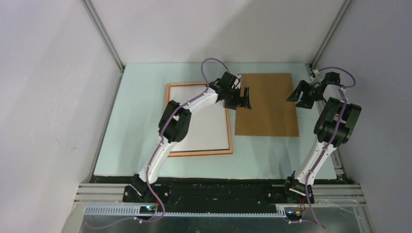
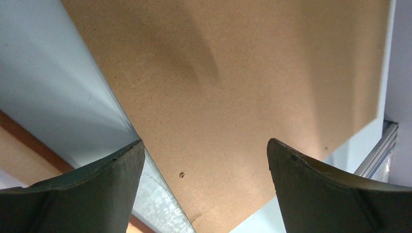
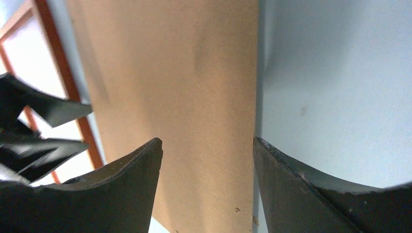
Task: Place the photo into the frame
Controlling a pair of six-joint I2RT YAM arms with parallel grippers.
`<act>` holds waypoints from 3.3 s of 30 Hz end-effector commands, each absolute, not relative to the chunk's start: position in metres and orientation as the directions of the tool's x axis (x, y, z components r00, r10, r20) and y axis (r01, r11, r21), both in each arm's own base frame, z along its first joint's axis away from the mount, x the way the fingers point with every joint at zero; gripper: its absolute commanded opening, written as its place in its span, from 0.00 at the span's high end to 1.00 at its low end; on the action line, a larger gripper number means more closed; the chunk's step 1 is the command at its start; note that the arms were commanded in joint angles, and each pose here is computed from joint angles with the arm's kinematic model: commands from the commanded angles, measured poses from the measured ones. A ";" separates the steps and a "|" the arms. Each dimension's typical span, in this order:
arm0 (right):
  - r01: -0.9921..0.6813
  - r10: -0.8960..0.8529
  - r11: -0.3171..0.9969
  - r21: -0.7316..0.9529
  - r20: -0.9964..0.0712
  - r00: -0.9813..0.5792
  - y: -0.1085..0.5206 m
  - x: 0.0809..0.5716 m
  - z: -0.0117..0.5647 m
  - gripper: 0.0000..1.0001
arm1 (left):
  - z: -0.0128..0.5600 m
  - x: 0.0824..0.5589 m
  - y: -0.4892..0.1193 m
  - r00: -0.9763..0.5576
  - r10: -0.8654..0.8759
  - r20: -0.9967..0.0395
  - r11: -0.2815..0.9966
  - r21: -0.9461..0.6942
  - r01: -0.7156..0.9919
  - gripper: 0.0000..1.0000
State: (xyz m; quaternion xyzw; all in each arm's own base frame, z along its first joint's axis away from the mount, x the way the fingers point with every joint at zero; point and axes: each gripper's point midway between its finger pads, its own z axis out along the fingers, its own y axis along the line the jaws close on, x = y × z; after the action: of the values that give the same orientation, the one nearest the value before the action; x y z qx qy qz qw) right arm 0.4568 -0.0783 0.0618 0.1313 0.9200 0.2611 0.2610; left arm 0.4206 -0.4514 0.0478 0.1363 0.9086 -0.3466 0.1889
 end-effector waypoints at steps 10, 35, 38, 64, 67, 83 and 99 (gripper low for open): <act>-0.167 0.312 0.606 0.778 -0.425 -0.849 0.018 0.392 0.179 0.30 | 0.075 0.374 -0.474 -0.868 0.228 -0.440 0.604 -0.636 0.481 0.01; -0.454 0.207 0.447 0.771 -0.582 -0.786 0.089 0.363 0.294 0.31 | 0.133 0.320 -0.485 -0.891 0.194 -0.410 0.453 -0.769 0.452 0.00; -0.470 0.198 0.437 0.767 -0.592 -0.781 0.095 0.363 0.302 0.31 | 0.145 0.318 -0.484 -0.887 0.185 -0.423 0.439 -0.772 0.459 0.00; -0.552 0.115 0.404 0.729 -0.639 -0.760 0.135 0.343 0.336 0.27 | 0.230 0.349 -0.410 -0.816 0.031 -0.578 0.458 -0.717 0.525 0.00; -0.557 0.107 0.402 0.727 -0.641 -0.760 0.139 0.341 0.335 0.26 | 0.263 0.349 -0.399 -0.788 -0.018 -0.616 0.450 -0.708 0.543 0.00; -0.599 0.047 0.395 0.697 -0.666 -0.744 0.162 0.331 0.330 0.24 | 0.337 0.371 -0.390 -0.841 -0.239 -0.486 0.436 -0.827 0.354 0.00; -0.640 -0.026 0.360 0.678 -0.679 -0.734 0.194 0.309 0.326 0.21 | 0.334 0.379 -0.396 -0.844 -0.264 -0.467 0.443 -0.836 0.324 0.00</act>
State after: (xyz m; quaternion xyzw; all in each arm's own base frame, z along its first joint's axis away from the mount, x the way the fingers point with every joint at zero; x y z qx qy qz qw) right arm 0.3171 0.1910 0.3091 -0.1909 0.7844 0.5278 0.2642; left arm 0.3763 -0.3946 0.3152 0.0229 0.8136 -0.5172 0.2646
